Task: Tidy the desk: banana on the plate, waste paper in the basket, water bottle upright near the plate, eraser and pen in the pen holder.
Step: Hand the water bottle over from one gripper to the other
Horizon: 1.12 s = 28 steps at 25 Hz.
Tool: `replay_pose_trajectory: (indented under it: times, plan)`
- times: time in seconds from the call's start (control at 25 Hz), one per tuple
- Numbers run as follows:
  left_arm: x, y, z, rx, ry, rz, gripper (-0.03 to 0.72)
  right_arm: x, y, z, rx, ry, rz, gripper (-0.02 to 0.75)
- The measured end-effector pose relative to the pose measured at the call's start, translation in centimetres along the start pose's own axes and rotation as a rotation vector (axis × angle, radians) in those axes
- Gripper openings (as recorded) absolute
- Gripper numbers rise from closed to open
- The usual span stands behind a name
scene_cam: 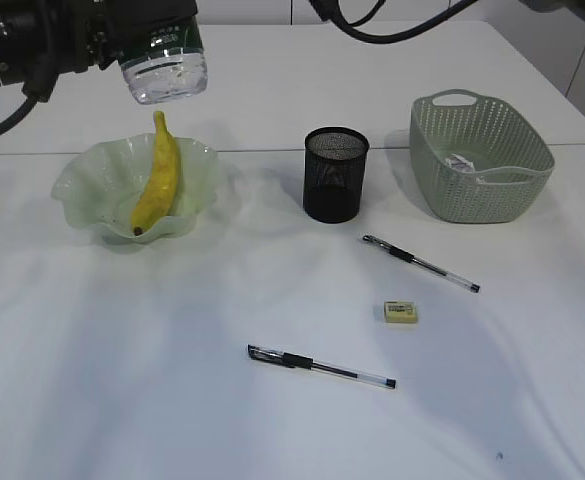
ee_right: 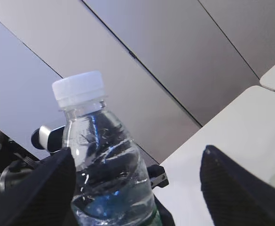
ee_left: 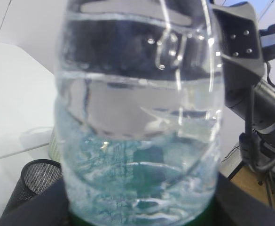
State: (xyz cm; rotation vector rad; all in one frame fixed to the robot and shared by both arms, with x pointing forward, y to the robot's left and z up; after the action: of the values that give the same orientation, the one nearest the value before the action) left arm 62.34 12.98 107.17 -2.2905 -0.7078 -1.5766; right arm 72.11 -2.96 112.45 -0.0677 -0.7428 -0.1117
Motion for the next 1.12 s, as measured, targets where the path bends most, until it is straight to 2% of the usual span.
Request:
replay_pose_trajectory:
  times: [0.24, 0.76, 0.96, 1.12]
  plan:
    - [0.3, -0.5, 0.5, 0.01, 0.001, -0.01, 0.38, 1.2, -2.4, -1.2, -0.035, 0.002, -0.038, 0.61]
    - [0.6, -0.9, 0.4, -0.011, 0.026, -0.02, 0.38, 4.5, -11.1, -4.5, -0.16, -0.006, -0.169, 0.592]
    - [-0.2, -0.9, 0.5, -0.004, 0.105, 0.034, 0.38, 4.5, -12.0, -5.3, -0.202, -0.022, -0.161, 0.588]
    - [-0.3, -1.4, 0.5, 0.055, 0.24, 0.115, 0.38, 4.1, -12.1, -5.8, -0.237, -0.032, -0.139, 0.588]
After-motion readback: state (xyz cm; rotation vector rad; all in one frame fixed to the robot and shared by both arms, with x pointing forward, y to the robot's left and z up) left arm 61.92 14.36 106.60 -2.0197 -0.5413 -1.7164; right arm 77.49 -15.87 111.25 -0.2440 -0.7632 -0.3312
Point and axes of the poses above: a point on each arm's last joint axis where the gripper is mounted, y pointing out along that axis toward the gripper, z along the wrist's bending axis when the last joint is at zero, x = y × z, the point moved 7 cm from there along y, pointing out along that axis toward the gripper, and after that the axes turned 9 degrees about y, right-handed, at the moved point
